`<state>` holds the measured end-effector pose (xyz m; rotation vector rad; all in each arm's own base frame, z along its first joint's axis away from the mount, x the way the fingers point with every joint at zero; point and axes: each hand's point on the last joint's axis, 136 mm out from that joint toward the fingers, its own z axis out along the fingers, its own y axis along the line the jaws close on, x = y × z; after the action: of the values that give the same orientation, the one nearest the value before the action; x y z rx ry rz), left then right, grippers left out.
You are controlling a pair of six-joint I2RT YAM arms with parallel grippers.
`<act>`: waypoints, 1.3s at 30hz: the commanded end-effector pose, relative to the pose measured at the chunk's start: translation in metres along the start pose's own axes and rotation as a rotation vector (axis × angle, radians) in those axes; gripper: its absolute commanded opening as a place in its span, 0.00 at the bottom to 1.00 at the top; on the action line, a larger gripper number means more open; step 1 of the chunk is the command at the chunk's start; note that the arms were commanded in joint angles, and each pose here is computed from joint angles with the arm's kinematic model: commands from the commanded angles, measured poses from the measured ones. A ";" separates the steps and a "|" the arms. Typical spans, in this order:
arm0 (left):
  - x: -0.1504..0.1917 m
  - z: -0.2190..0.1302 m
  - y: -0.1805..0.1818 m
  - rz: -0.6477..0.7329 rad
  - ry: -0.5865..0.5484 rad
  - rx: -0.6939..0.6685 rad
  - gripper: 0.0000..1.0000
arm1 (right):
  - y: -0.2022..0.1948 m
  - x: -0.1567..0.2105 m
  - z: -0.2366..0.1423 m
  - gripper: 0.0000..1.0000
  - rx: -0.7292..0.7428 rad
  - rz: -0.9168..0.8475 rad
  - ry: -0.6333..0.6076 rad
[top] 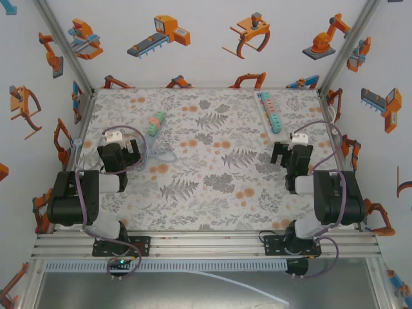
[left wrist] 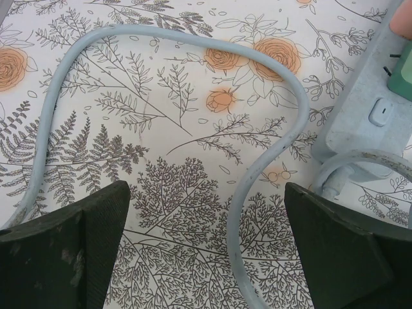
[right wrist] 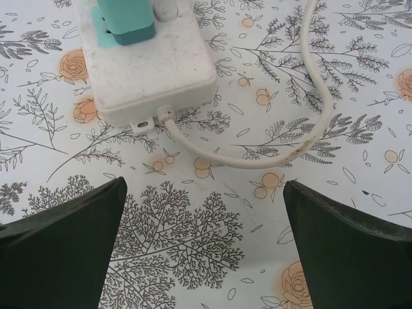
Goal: Pull the plug off the socket
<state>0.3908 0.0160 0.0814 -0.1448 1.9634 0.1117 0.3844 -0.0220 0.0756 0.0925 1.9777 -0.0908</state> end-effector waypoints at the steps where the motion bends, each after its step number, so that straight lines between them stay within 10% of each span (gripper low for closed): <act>1: -0.010 0.001 -0.003 0.009 -0.024 0.014 0.97 | 0.001 -0.016 0.003 0.99 -0.008 0.000 -0.044; 26: -0.011 0.001 -0.003 0.009 -0.029 0.013 0.97 | -0.017 -0.020 -0.004 0.99 0.089 0.044 -0.079; 39: -0.064 -0.076 0.012 0.063 -0.115 -0.210 0.97 | -0.022 -0.116 -0.116 0.96 0.064 0.292 -0.174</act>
<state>0.3621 0.0044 0.1525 -0.1453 1.8271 0.2258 0.3333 -0.0430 0.2363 0.3413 1.6454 -0.0589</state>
